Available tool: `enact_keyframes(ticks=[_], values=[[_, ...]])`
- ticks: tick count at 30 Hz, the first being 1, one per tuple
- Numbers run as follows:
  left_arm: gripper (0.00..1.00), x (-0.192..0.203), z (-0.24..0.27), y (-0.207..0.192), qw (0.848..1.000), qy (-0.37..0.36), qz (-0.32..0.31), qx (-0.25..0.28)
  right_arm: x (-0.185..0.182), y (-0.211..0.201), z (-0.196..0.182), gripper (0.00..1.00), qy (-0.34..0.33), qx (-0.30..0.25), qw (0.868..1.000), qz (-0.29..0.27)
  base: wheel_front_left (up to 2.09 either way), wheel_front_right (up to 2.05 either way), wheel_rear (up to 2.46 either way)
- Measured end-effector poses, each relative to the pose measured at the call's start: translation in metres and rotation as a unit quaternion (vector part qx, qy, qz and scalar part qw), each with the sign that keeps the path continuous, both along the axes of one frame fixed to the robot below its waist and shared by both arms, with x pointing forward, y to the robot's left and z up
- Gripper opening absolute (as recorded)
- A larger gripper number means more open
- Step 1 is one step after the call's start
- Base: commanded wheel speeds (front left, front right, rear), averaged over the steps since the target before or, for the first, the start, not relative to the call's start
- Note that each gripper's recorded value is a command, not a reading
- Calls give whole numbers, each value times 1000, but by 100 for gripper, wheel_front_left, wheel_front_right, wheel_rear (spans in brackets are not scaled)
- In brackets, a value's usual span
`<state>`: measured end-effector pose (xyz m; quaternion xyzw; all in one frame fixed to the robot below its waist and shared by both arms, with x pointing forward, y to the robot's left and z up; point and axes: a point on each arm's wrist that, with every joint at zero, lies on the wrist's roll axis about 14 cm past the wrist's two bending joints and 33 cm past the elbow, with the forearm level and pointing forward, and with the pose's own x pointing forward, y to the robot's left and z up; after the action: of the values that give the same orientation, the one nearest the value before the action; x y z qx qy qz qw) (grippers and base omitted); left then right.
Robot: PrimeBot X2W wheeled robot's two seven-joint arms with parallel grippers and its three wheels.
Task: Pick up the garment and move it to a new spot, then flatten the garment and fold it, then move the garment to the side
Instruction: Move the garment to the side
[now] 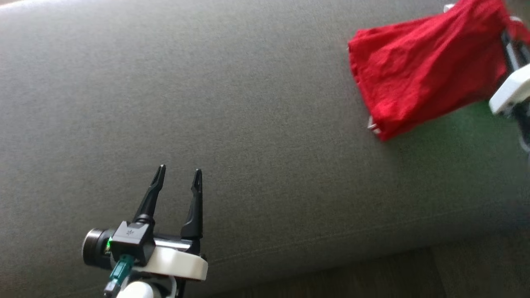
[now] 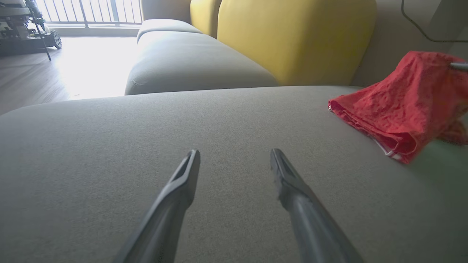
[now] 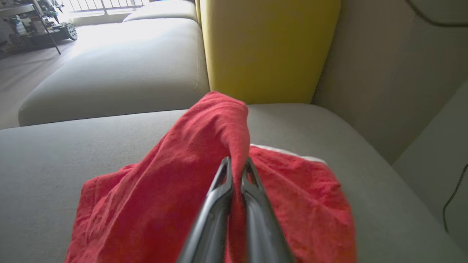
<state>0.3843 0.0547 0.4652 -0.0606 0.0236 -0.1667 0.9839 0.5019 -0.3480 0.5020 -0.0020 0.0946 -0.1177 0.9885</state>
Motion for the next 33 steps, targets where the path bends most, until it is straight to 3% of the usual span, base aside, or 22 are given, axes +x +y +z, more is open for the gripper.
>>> enact_keyframes(ticks=[9,13,14,15,20,24,32,33], values=[[100,16,-12,-14,1000,8,-23,-2,6,-66,45,0,-33,-65,995,-64,0,0,0],[100,19,-17,-15,1000,12,-27,-1,9,-77,47,0,-26,-81,993,-78,0,0,0],[100,20,-17,-15,1000,11,-26,-1,8,-79,45,15,-19,-85,993,-80,0,0,0],[100,21,-17,-15,1000,11,-26,-1,8,-81,43,100,-11,-90,993,-82,0,0,0],[100,18,-18,-11,1000,15,-22,1,10,-82,50,100,-11,-114,989,-90,0,0,0],[100,16,-11,-6,1000,7,-15,2,11,-60,49,100,-18,-123,989,-76,0,0,0],[100,10,13,11,999,-15,24,-18,9,54,12,100,-31,-41,998,23,0,0,0],[100,5,21,24,998,-18,52,-33,-2,91,3,100,-34,-16,997,64,0,0,0]])
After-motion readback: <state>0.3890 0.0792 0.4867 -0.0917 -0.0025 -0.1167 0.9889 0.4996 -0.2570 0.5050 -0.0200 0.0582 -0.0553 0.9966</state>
